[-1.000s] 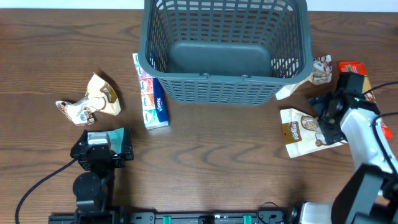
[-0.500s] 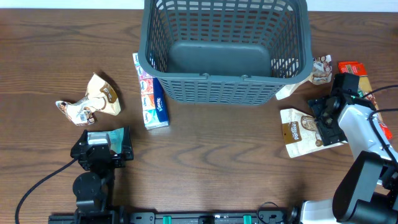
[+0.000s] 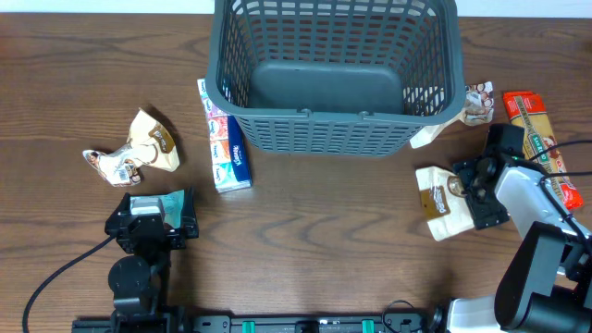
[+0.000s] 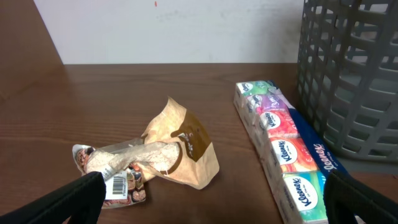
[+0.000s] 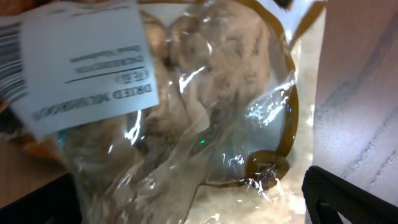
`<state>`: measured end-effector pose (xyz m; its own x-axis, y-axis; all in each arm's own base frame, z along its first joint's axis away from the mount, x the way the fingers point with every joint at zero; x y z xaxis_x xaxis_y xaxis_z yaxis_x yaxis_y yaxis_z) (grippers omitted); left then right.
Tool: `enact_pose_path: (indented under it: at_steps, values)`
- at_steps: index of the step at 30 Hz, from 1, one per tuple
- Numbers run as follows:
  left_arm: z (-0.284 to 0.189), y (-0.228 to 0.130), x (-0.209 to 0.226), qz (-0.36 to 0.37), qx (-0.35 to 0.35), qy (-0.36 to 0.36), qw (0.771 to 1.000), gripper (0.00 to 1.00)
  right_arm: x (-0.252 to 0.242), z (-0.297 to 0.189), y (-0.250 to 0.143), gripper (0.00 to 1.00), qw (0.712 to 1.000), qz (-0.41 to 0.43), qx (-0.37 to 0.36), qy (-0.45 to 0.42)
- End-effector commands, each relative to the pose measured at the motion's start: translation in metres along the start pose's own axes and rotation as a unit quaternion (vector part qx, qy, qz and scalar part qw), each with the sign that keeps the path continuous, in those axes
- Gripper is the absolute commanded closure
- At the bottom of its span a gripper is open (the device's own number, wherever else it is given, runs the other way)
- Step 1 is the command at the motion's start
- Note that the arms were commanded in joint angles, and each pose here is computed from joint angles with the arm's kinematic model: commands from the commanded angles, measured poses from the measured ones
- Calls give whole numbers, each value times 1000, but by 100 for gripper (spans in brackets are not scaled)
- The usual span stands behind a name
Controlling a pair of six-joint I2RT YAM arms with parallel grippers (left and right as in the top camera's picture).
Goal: Pack container
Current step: 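Lower the right gripper and grasp the dried mushroom pouch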
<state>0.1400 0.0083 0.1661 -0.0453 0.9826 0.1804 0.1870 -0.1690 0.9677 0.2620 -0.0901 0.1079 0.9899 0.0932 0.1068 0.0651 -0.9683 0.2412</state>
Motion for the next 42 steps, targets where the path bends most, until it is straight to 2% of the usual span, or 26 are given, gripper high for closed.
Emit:
enact_pose_path:
  at_steps: [1,21,22,24,25,28,29,38,42]
  values:
    - [3,-11,-1,-3,15,-1,1000,1,-4,4,2,1,1000,11,-16,-15]
    - [3,-11,-1,-3,15,-1,1000,1,-24,25,-9,1,1000,-5,-18,-20]
    - [3,-11,-1,-3,15,-1,1000,1,-24,25,-9,6,1000,-5,-18,-20]
    - [3,-11,-1,-3,15,-1,1000,1,-23,25,-9,28,1000,-5,-19,-18]
    - [3,-11,-1,-3,15,-1,1000,1,-23,25,-9,40,1000,-4,-19,-18]
    - [3,-11,-1,-3,15,-1,1000,1,-23,25,-9,87,1000,-5,-18,-18]
    - [3,-10,-1,-3,15,-1,1000,1,-23,25,-9,98,1000,-5,-17,-17]
    - [3,-11,-1,-3,15,-1,1000,1,-23,23,-9,99,1000,-9,-18,-18]
    - [3,-11,-1,-3,15,-1,1000,1,-11,4,-2,99,1000,-28,-12,7]
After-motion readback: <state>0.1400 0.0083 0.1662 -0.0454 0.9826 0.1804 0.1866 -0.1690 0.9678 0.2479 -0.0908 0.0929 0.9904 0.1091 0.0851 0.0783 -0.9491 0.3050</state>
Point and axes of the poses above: each gripper's point midway between its finger pads, its own z axis out along the fingers, its own x axis along the line the jaws close on, y = z × x, the point moved 10 cm from there along -z, back along the fingers, and after that the axes turned 8 degrees about z, right-handed, at the moved point
